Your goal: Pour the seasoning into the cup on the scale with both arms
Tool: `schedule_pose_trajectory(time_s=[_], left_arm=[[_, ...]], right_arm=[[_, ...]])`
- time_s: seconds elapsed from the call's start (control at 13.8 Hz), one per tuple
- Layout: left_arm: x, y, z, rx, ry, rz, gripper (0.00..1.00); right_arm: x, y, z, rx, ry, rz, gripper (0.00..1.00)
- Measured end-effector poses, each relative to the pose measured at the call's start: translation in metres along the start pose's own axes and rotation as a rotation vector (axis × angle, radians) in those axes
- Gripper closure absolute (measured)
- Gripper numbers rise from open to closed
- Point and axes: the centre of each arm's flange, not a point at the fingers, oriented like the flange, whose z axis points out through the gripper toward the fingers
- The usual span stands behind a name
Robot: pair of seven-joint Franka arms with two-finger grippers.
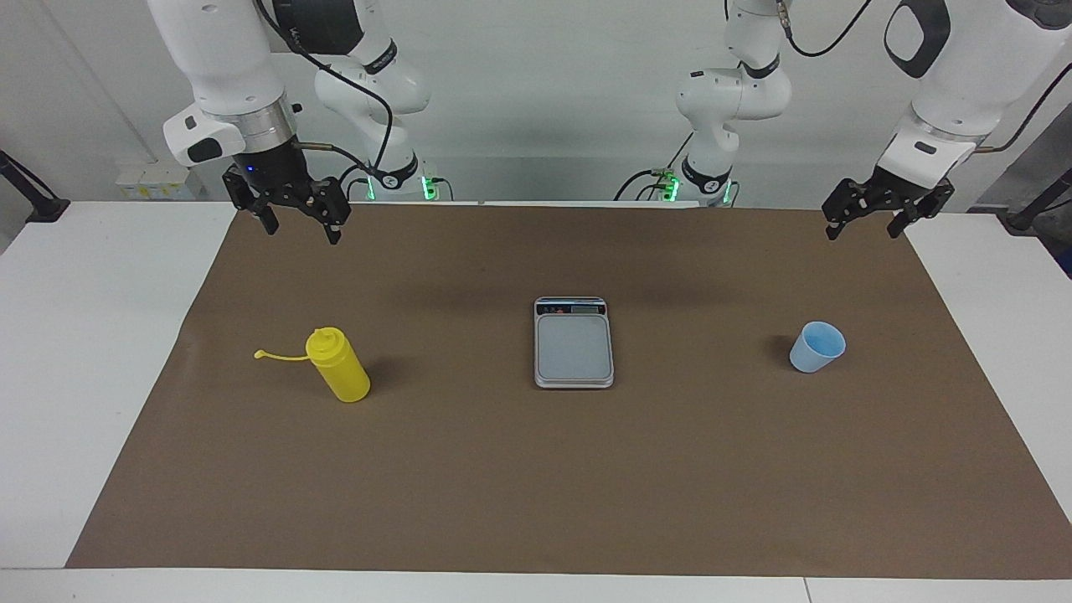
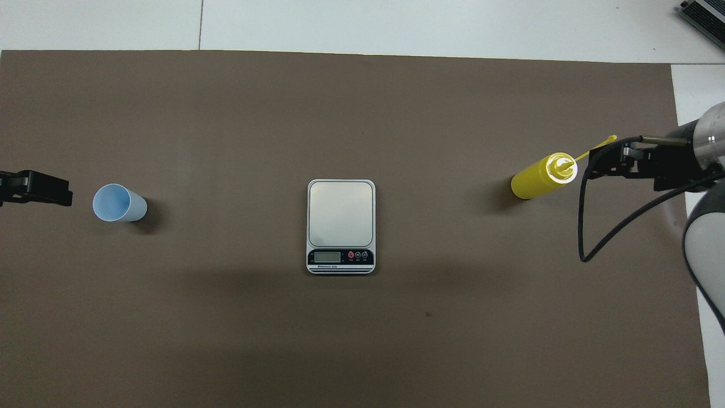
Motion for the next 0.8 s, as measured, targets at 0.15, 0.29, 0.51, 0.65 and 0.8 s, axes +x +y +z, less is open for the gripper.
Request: schedule_pose_trajectory(time_s=[0.15,0.29,0.51,0.65,0.8], left_arm=[[0.003,-0.003,0.006,0.000,0.023,-0.006,0.00],[0.007,-0.007,0.024,0.000,0.050,-0.011,0.00],[0.008,-0.012,0.063,-0.001,0.067,-0.020,0.00],[0.009,-0.020,0.086,-0.002,0.082,-0.034,0.00],[0.011,-0.030,0.112,-0.002,0.090,-0.053,0.00]], right_arm=[[0.000,0.000,0.000,0.000,0.000,0.000,0.00],[0.000,0.000,0.000,0.000,0.000,0.000,0.00],[0.000,-0.001,0.000,0.000,0.000,-0.001,0.00],[0.000,-0.001,0.000,0.000,0.000,-0.001,0.00],[0.000,0.000,0.000,0.000,0.000,-0.001,0.00]])
